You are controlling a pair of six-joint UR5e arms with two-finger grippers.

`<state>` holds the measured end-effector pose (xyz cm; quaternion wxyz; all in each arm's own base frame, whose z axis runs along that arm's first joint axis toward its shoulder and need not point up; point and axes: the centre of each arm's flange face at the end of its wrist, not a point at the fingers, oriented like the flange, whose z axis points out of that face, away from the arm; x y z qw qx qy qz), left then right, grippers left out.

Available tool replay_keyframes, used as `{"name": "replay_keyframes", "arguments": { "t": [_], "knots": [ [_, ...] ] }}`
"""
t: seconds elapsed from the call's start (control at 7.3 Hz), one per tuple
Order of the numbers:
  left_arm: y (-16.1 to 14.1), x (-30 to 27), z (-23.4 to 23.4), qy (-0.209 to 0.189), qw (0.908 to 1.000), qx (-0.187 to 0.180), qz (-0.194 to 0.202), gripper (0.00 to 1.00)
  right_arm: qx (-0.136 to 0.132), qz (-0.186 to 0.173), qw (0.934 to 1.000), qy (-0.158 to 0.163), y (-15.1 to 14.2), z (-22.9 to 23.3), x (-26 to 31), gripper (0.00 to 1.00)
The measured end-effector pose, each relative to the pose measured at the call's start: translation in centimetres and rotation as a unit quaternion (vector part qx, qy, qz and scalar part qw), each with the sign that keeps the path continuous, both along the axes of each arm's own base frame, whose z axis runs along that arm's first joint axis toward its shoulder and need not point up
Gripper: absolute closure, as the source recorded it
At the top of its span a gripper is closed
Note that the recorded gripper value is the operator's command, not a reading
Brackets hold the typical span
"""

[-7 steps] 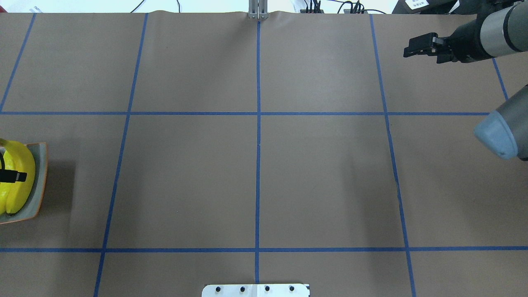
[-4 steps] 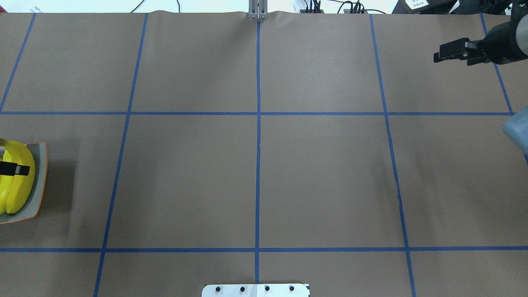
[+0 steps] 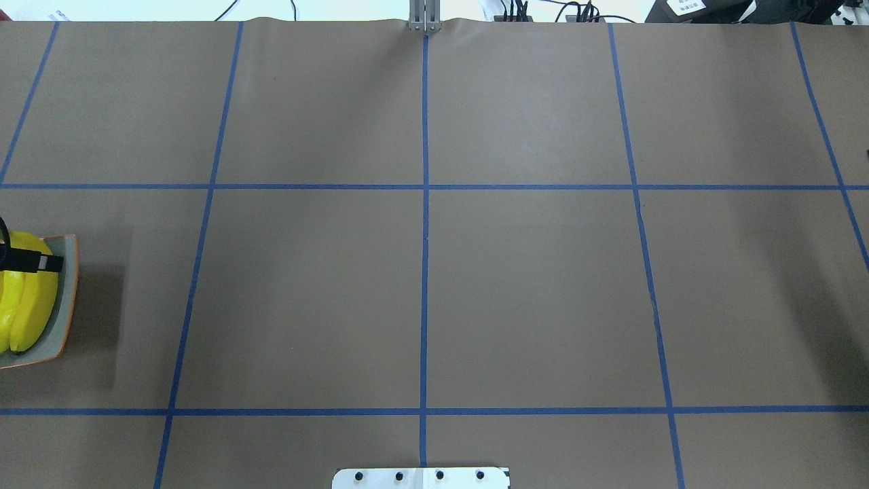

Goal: Transfer all bananas from basket to plate

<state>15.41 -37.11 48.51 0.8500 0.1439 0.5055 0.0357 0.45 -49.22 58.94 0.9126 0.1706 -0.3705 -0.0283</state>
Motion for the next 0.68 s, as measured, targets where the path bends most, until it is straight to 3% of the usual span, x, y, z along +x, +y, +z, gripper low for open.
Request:
{"name": "replay_keyframes", "arguments": {
  "t": [0.41, 0.68],
  "knots": [
    [-0.2, 0.1, -0.5, 0.007, 0.9999, 0.01, -0.002, 0.0, 0.004, -0.046, 0.9988, 0.017, 1.4, 13.6, 10.3, 0.0],
    [-0.3, 0.2, -0.6, 0.008, 0.9999, 0.013, -0.003, 0.0, -0.008, -0.055, 0.9978, 0.037, 1.5, 18.7, 13.7, 0.0]
  ]
}}
